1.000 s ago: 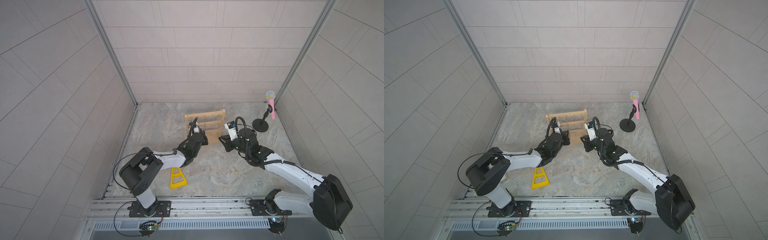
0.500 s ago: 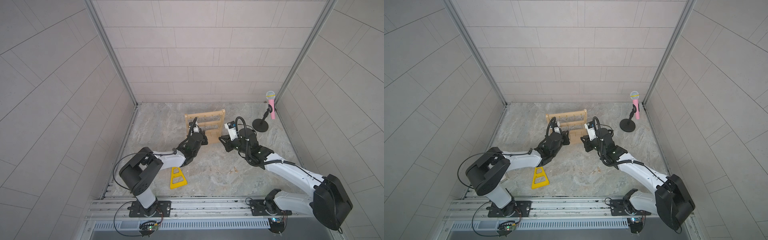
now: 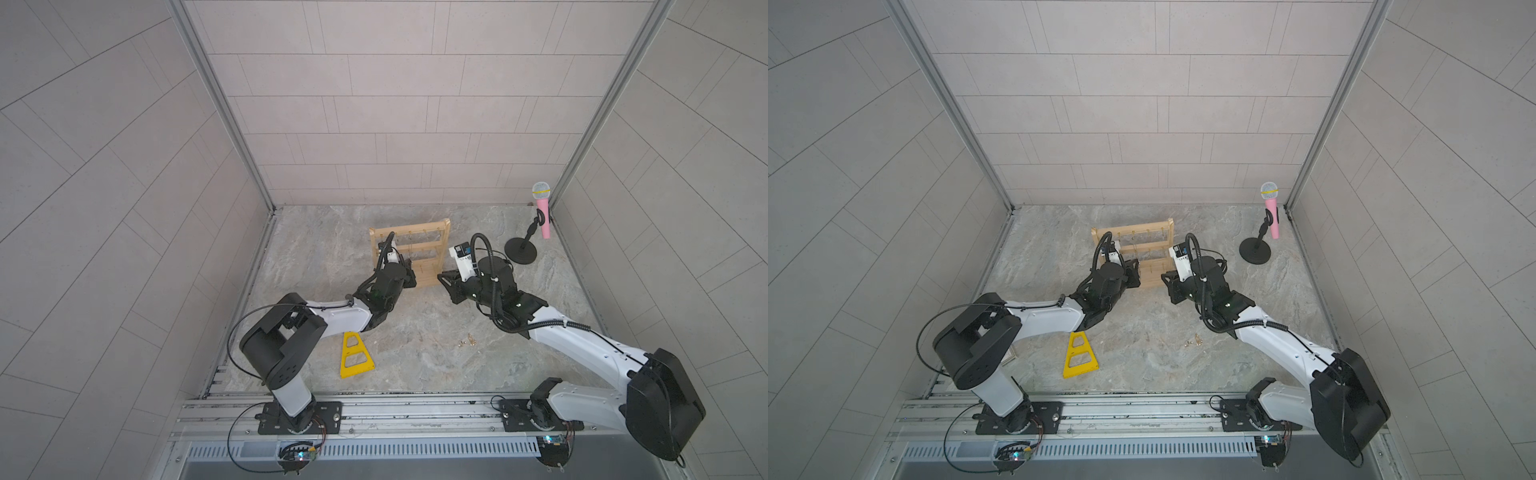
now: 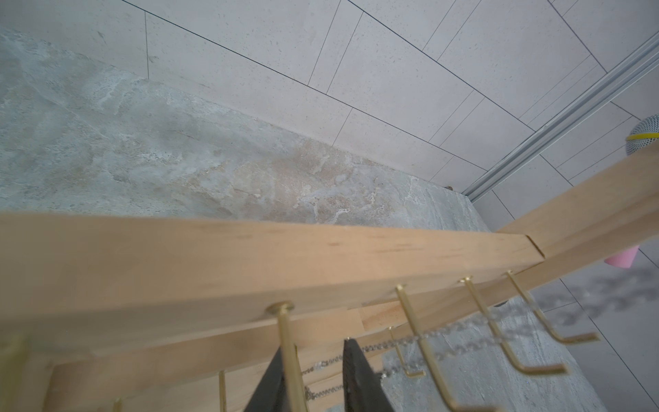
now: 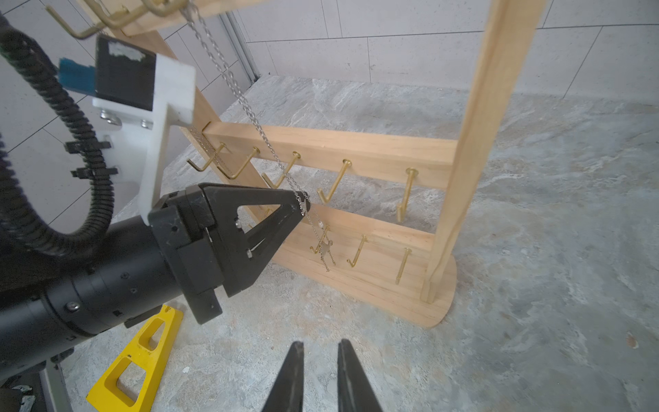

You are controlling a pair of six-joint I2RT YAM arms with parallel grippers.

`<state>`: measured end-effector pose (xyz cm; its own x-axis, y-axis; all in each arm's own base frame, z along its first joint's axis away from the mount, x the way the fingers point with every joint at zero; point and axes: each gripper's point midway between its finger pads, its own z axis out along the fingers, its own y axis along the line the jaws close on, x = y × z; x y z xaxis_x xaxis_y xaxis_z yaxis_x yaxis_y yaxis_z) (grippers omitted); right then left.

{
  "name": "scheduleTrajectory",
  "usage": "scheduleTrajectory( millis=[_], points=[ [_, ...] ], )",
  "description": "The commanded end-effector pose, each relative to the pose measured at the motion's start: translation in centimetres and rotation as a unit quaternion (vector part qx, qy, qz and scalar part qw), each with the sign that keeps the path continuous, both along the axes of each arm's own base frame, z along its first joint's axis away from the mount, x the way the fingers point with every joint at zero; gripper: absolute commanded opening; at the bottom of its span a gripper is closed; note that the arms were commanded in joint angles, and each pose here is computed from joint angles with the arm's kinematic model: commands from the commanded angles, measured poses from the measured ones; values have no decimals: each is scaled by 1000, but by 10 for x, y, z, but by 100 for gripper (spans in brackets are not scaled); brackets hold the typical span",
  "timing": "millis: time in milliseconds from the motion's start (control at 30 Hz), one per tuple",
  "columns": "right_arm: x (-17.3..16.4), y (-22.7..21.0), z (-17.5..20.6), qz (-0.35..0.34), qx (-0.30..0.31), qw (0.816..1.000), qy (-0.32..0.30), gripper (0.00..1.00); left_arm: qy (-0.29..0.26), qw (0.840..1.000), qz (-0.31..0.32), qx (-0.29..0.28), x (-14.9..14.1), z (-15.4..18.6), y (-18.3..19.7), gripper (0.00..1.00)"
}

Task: Hang the necklace on the jewelry display stand
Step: Hang the necklace on the stand.

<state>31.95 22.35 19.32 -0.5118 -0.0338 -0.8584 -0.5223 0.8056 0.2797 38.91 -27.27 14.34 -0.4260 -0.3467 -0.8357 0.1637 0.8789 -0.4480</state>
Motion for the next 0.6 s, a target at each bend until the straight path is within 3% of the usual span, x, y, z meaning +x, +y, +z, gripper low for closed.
scheduleTrajectory(
  millis=[0, 567],
  points=[
    [2, 0, 0, -1, 3, 1000, -5, 21, -8, 1000, 3, -17, 7, 10, -5, 28],
    [2, 1, 1, 0, 5, 1000, -6, 21, -1, 1000, 5, -22, 3, 9, -2, 30]
  ],
)
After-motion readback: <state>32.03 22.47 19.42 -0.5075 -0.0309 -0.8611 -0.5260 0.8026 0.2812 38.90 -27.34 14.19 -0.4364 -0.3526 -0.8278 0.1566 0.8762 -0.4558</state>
